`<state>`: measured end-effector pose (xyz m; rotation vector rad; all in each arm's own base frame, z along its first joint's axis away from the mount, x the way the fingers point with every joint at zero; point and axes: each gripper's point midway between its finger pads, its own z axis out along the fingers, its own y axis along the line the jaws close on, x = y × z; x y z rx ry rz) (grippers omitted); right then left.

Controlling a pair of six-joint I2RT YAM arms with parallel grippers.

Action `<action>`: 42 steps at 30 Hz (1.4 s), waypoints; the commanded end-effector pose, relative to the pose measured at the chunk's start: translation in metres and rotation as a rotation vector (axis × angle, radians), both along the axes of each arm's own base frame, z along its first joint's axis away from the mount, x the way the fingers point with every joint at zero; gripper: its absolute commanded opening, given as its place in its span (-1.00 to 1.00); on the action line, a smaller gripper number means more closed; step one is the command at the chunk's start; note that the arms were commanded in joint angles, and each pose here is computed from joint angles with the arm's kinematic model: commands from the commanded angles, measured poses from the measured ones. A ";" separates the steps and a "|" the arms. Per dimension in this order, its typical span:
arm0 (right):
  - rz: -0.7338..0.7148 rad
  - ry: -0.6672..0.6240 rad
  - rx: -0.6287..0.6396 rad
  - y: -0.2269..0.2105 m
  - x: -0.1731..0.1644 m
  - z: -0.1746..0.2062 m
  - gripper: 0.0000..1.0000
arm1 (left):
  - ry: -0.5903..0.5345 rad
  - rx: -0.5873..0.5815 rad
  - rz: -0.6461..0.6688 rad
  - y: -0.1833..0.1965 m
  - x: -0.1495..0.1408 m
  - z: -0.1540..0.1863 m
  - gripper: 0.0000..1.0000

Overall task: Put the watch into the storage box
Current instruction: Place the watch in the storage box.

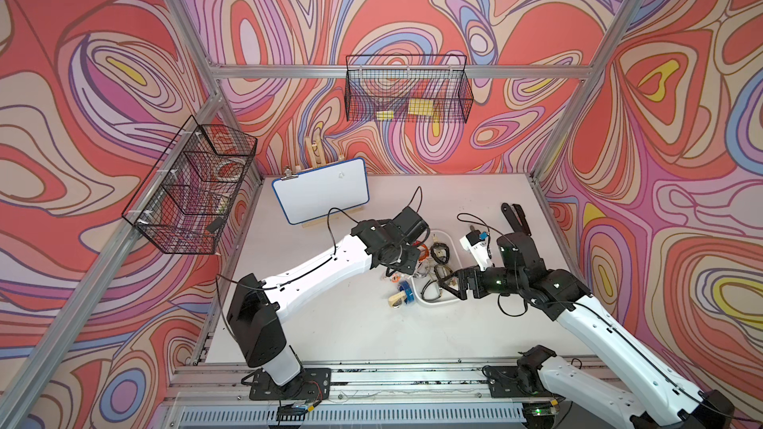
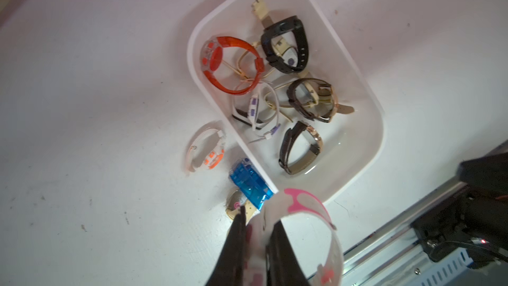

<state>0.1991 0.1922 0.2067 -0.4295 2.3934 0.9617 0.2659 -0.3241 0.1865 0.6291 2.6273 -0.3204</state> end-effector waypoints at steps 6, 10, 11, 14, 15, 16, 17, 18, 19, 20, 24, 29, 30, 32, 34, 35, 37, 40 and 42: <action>-0.025 -0.019 -0.008 -0.008 -0.005 0.005 0.96 | 0.101 0.082 -0.090 -0.047 -0.005 -0.049 -0.88; -0.022 -0.021 -0.005 -0.008 -0.007 0.005 0.96 | 0.101 0.123 -0.069 -0.050 0.003 -0.073 -0.88; -0.021 -0.022 -0.005 -0.008 -0.007 0.005 0.96 | 0.105 0.134 -0.063 -0.050 0.005 -0.079 -0.89; -0.020 -0.026 -0.001 -0.008 -0.008 0.007 0.96 | 0.114 0.159 -0.053 -0.052 0.008 -0.096 -0.89; -0.019 -0.028 0.000 -0.008 -0.008 0.007 0.97 | 0.117 0.162 -0.051 -0.053 0.009 -0.101 -0.89; -0.021 -0.027 0.000 -0.009 -0.008 0.007 0.97 | 0.116 0.168 -0.049 -0.053 0.010 -0.104 -0.89; -0.021 -0.027 -0.001 -0.009 -0.008 0.006 0.96 | 0.117 0.177 -0.043 -0.053 0.011 -0.109 -0.89; -0.020 -0.027 -0.001 -0.009 -0.009 0.007 0.97 | 0.120 0.188 -0.041 -0.051 0.011 -0.113 -0.89; -0.021 -0.027 0.000 -0.009 -0.009 0.007 0.96 | 0.116 0.204 -0.035 -0.049 0.012 -0.116 -0.89; -0.021 -0.028 -0.001 -0.009 -0.009 0.007 0.96 | 0.112 0.219 -0.028 -0.046 0.013 -0.120 -0.89; -0.021 -0.028 -0.001 -0.009 -0.008 0.006 0.97 | 0.097 0.235 -0.016 -0.041 0.015 -0.127 -0.73; -0.027 -0.029 -0.007 -0.010 -0.007 0.006 0.96 | 0.069 0.214 -0.001 -0.038 0.015 -0.114 -0.11; -0.029 -0.031 -0.006 -0.010 -0.007 0.007 0.96 | 0.057 0.199 0.001 -0.038 0.015 -0.107 0.00; -0.030 -0.032 -0.005 -0.010 -0.007 0.007 0.96 | 0.033 0.160 0.006 -0.037 0.014 -0.088 0.20; -0.030 -0.031 -0.005 -0.009 -0.006 0.007 0.96 | 0.016 0.134 0.009 -0.036 0.012 -0.070 0.30; -0.031 -0.030 -0.005 -0.009 -0.006 0.007 0.97 | -0.001 0.123 0.015 -0.033 0.012 -0.060 0.34; -0.032 -0.031 -0.002 -0.009 -0.005 0.009 0.96 | -0.030 0.089 0.021 -0.031 0.010 -0.039 0.37; -0.035 -0.045 0.005 -0.009 -0.004 0.016 0.97 | -0.075 0.033 0.034 -0.024 0.006 -0.005 0.42; -0.039 -0.053 0.017 -0.008 -0.003 0.021 0.96 | -0.105 -0.003 0.045 -0.015 0.003 0.016 0.43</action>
